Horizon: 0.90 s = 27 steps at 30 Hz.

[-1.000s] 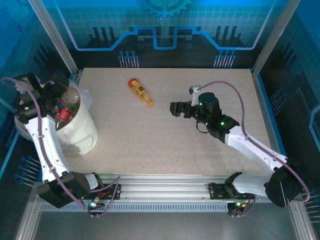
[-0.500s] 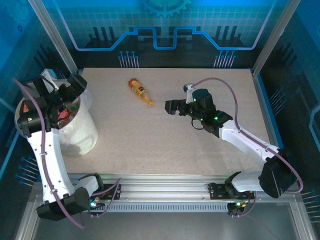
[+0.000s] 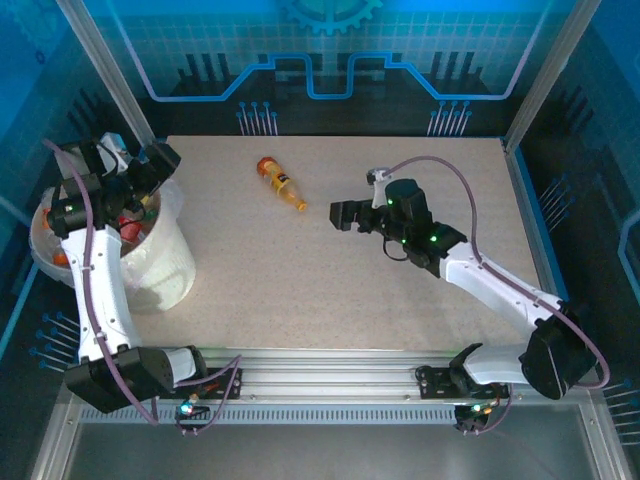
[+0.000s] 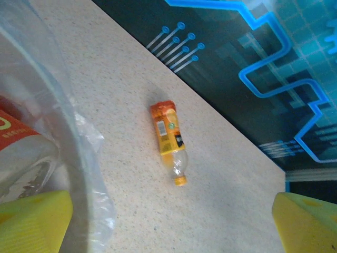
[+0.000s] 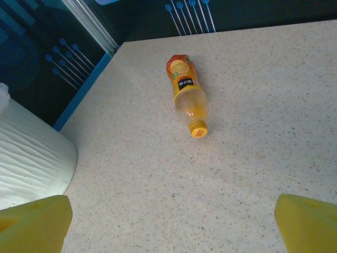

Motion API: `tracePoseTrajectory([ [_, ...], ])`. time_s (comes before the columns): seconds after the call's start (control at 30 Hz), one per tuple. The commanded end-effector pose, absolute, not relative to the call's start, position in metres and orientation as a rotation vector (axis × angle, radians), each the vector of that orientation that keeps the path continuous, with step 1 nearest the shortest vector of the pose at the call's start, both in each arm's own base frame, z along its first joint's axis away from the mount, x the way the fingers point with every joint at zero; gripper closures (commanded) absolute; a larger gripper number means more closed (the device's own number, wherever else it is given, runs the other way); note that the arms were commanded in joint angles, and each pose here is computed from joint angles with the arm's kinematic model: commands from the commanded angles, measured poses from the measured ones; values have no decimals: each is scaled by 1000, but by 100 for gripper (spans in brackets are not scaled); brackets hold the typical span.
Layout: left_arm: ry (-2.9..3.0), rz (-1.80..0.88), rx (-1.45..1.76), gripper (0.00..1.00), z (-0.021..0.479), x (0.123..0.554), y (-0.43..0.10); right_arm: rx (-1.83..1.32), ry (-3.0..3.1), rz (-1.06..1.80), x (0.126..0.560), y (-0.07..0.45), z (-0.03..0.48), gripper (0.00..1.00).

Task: Put the plastic bottles in the bin

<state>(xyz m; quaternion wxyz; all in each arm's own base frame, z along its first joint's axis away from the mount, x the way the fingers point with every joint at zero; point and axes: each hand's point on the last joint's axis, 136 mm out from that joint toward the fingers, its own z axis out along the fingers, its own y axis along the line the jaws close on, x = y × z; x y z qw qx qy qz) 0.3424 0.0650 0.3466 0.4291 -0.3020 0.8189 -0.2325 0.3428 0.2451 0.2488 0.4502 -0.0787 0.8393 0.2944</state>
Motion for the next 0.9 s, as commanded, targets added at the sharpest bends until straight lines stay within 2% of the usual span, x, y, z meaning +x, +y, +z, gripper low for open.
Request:
tracePoseTrajectory([
  [0.0, 2009, -432, -854, 1, 338, 345, 95, -219, 2052, 708, 336, 244, 253, 0],
  [0.17, 2033, -500, -891, 1, 327, 351, 97, -257, 2055, 691, 339, 248, 247, 0],
  [0.3, 1987, -621, -780, 1, 356, 344, 73, -384, 2044, 668, 350, 264, 242, 0],
  [0.5, 1938, -595, -675, 1, 390, 318, 56, -644, 2060, 496, 375, 306, 208, 0],
  [0.87, 1875, -884, -273, 1, 416, 295, -41, -518, 2345, 450, 445, 360, 133, 0],
])
